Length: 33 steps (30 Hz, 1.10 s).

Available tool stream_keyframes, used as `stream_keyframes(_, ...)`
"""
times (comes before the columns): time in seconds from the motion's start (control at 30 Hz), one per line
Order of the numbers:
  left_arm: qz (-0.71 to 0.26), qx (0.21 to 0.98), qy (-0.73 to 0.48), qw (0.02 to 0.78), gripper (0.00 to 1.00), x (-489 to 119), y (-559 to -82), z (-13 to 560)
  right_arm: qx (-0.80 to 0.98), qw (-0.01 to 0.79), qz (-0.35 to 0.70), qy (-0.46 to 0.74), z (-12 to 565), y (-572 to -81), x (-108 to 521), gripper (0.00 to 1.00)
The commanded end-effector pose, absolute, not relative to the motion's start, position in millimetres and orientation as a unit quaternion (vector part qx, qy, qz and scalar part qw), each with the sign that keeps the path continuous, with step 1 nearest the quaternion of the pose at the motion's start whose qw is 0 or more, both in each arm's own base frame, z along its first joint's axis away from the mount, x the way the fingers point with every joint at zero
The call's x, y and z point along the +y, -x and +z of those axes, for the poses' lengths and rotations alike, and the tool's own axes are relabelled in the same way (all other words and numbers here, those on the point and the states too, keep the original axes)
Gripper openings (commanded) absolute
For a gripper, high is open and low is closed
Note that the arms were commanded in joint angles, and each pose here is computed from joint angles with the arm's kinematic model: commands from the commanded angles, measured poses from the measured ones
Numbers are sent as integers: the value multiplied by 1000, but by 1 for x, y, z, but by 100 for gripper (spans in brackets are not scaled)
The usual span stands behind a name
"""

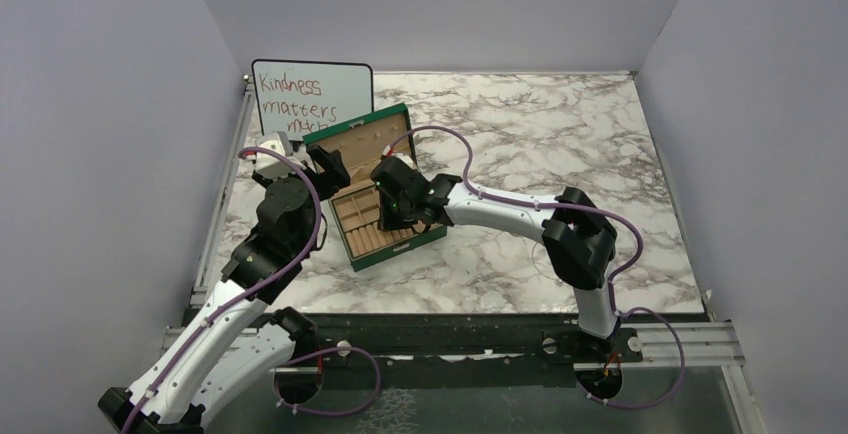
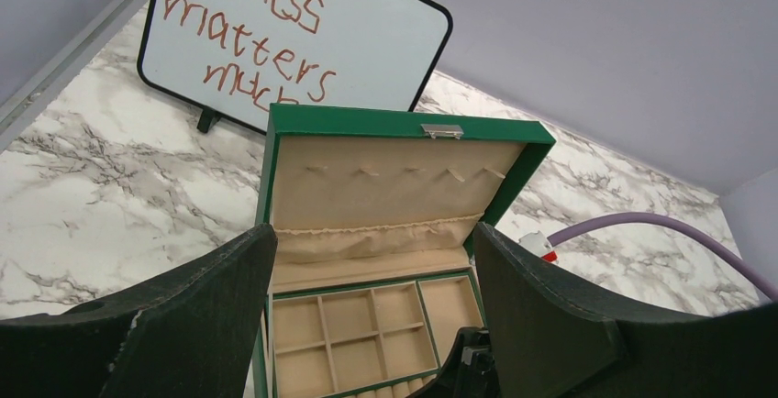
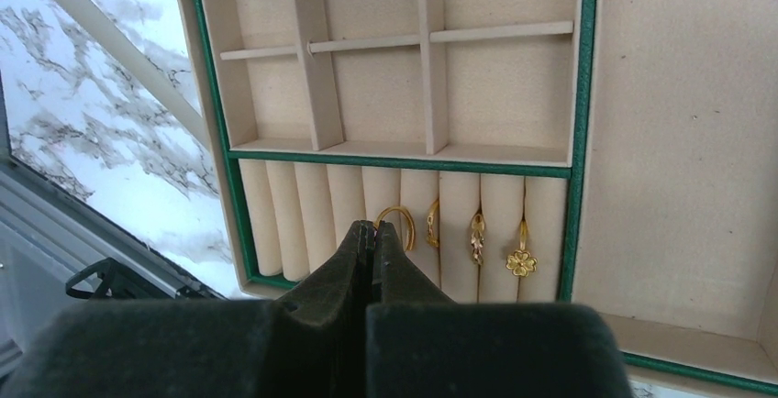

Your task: Organize the mixed jewelry

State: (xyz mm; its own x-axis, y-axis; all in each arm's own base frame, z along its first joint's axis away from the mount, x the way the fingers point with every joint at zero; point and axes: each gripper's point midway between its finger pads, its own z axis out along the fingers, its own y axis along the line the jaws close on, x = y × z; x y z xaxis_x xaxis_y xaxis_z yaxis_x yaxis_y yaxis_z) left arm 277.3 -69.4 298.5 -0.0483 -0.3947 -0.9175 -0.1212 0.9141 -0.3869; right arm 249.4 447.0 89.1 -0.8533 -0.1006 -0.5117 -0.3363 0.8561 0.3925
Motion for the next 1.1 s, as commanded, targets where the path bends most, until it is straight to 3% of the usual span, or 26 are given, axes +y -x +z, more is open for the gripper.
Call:
stream_keyframes(0.0, -99, 711, 186, 671, 80, -65, -277, 299, 929, 243, 256, 109, 97, -242, 447, 1)
stream_keyframes(0.6, -99, 712, 185, 670, 80, -66, -277, 298, 915, 255, 302, 82, 120, -239, 450, 1)
stream_keyframes(1.07, -101, 714, 185, 668, 80, -67, -277, 296, 915, 236, 323, 60, 105, -240, 454, 1)
